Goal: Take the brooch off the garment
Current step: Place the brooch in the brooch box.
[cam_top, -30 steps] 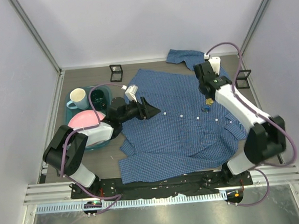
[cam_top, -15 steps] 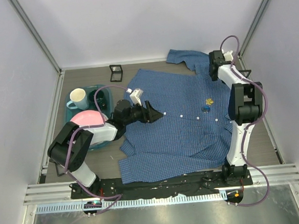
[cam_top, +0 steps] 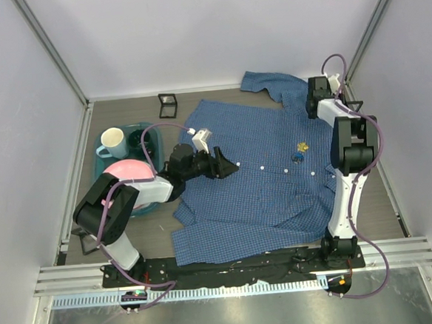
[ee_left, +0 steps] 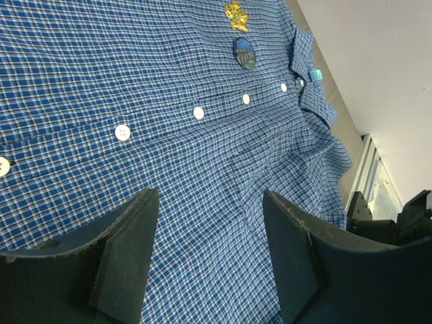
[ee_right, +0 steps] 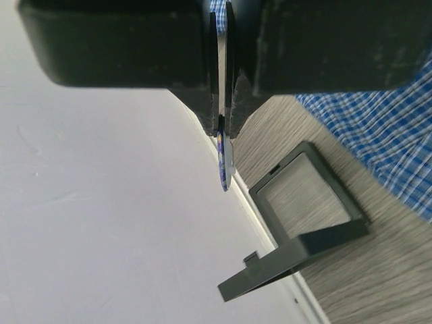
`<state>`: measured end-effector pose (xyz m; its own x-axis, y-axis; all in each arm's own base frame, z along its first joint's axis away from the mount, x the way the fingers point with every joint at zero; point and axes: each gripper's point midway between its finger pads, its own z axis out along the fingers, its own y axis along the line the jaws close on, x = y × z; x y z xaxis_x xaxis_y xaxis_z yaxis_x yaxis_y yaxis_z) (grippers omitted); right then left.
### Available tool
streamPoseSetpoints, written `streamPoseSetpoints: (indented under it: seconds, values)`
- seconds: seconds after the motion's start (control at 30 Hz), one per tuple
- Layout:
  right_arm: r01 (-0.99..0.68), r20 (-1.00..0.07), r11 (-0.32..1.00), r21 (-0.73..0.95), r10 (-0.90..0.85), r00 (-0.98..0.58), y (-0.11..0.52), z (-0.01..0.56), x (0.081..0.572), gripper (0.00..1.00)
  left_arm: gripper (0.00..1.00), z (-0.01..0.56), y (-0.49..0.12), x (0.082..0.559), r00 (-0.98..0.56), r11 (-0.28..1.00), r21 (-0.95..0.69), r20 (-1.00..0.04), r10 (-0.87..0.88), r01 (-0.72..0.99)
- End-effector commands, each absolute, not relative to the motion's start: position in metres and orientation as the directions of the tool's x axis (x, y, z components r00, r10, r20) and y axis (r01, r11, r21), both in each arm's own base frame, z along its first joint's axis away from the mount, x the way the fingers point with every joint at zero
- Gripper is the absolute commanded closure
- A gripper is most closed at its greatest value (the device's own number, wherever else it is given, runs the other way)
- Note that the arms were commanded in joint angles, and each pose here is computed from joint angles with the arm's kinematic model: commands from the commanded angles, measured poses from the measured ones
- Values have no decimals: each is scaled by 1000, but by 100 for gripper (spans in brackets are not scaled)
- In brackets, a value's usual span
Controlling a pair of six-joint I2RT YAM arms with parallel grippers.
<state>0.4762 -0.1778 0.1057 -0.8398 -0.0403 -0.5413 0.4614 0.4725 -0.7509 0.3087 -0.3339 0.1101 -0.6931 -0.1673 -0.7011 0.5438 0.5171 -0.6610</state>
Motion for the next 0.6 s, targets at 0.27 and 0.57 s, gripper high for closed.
streamPoseSetpoints:
  seconds: [0.27,0.57]
  values:
    - [507,-581,454,-733,-28,-814,-204,88,491,99,34,129,-340,317,-638,514,-616,-753,-161,597]
    - [500,-578,459,-734,-37,-815,-207,84,497,98,34,130,-340,316,-635,510,-615,-755,-162,602]
